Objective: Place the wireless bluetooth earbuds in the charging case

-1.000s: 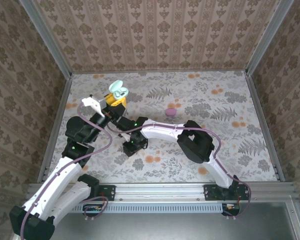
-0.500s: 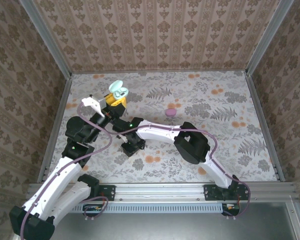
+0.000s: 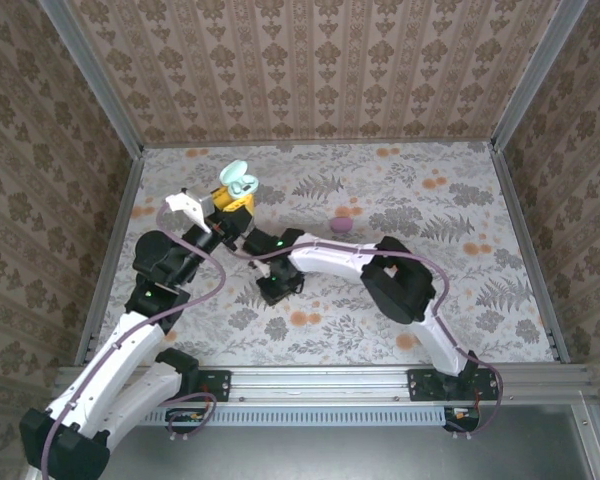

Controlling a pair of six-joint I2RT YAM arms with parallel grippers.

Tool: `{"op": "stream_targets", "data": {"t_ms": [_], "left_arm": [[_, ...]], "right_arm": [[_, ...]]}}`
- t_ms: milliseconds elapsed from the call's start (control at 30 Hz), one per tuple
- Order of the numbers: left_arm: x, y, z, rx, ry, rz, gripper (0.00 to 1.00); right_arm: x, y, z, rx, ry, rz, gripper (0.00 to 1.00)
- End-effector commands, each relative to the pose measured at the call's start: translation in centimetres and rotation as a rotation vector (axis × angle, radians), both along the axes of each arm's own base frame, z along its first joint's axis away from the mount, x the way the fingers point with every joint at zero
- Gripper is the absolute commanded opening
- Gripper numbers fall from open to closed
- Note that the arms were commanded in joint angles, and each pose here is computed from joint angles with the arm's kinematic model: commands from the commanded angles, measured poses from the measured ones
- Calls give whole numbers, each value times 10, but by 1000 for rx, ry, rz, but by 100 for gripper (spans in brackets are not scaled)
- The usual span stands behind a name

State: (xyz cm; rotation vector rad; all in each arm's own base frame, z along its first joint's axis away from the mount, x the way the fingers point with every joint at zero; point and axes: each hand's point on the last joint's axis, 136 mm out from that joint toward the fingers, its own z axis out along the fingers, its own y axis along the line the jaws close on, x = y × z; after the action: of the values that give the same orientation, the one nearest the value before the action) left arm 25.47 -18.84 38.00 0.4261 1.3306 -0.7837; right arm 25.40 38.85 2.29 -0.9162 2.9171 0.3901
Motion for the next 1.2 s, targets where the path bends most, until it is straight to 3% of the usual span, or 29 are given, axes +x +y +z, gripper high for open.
{"op": "stream_targets", "data": {"t_ms": [0,267,400,833,1167], "left_arm": [[3,-2,6,-15,4,-14,30],[9,-17,3,-11,8,-54,30],[12,-22,2,-9,8,-67,30],[10,-22,3,1,2,-64,29],[9,-19,0,3,1,-53,29]], "right_arm": [[18,-28,30,101,8,-127,28],[8,-160,21,-64,26,-301,28],[3,-199,9,-110,51,-354,28],[4,-218,-13,-210,87,-326,30],[13,-223,10,-239,34,-370,42]]}}
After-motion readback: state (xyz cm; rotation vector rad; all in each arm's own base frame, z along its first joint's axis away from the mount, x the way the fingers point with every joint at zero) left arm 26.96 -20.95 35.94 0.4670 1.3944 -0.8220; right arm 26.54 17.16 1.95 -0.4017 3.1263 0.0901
